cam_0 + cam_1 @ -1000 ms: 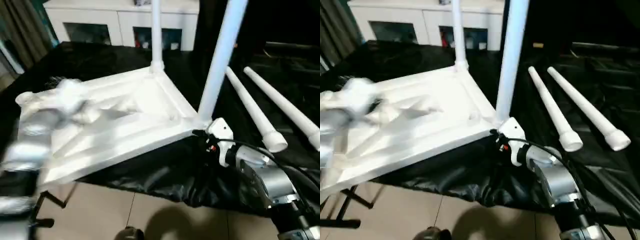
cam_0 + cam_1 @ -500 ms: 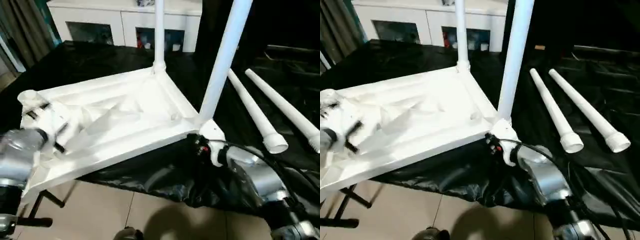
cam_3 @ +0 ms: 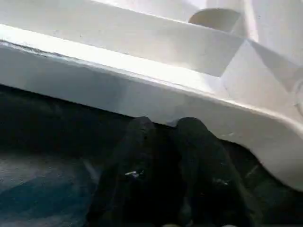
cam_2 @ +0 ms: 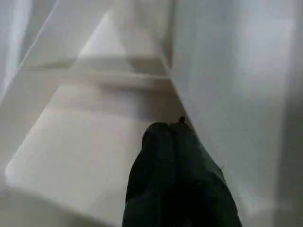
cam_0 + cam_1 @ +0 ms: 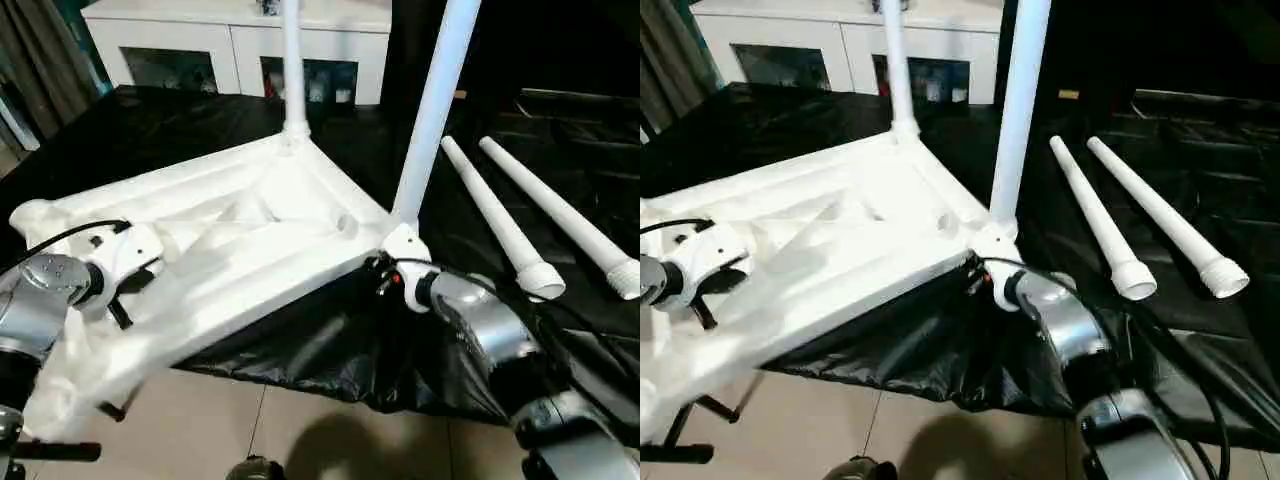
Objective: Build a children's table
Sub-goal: Rotate table base
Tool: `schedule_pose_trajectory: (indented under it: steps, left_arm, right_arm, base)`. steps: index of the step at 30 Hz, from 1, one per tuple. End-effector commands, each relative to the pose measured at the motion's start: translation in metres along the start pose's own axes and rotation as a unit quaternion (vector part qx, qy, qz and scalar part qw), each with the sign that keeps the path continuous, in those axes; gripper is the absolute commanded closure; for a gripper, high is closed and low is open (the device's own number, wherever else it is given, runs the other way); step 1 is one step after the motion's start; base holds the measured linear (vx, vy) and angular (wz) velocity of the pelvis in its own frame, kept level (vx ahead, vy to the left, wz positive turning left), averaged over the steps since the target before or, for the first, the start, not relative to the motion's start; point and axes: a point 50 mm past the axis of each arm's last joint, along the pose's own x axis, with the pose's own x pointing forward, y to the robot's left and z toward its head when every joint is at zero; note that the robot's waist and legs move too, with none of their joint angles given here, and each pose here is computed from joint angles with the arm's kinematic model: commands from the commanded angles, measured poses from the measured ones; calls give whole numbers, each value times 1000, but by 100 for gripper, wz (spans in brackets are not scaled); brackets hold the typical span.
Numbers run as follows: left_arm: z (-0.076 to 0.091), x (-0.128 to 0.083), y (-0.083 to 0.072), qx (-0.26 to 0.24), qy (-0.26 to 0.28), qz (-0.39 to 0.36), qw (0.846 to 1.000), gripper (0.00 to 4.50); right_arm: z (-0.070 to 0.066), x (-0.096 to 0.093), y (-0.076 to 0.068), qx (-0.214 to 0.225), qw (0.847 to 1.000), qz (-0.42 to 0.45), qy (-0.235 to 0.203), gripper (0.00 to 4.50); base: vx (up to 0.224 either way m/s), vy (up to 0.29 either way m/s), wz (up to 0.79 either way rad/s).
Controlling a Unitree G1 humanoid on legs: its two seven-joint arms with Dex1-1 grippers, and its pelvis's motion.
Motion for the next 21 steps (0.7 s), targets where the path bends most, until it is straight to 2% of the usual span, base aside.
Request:
schedule_pose_trajectory:
  steps: [1,6,10,12,15,16,18,20,21]
  left_arm:
    - [27,1,-15,24,-71,-84,994,450]
    - [66,0,-37,44,-160,-191,967,450]
    - [78,4,-44,50,-183,-206,960,450]
    - [89,15,-55,58,-196,-213,955,450]
    - [94,27,-58,61,-195,-200,958,450]
    - [98,37,-59,62,-190,-178,964,450]
    - [101,55,-56,74,-164,-126,976,450]
    - [101,58,-54,79,-159,-114,977,450]
    - [101,64,-49,84,-145,-83,982,450]
  right_arm:
    - [11,6,-1,-7,1000,-2,-17,395]
    - [16,11,-1,-10,1000,-1,-28,430]
    - [17,11,-1,-11,999,1,-33,445]
    - [18,12,-1,-12,999,1,-36,445]
    - [18,12,-2,-13,999,1,-38,445]
    - [18,12,-2,-15,999,-1,-42,445]
    - [20,8,-6,-22,998,-11,-50,445]
    - [20,6,-7,-23,998,-14,-52,445]
    - [22,3,-11,-25,998,-22,-57,445]
  base:
    - [0,0,0]
    - [0,0,0]
    - [0,0,0]
    - [0,0,0]
    - [0,0,0]
    - [0,0,0]
    - [0,0,0]
    - [0,0,0]
    - [0,0,0]
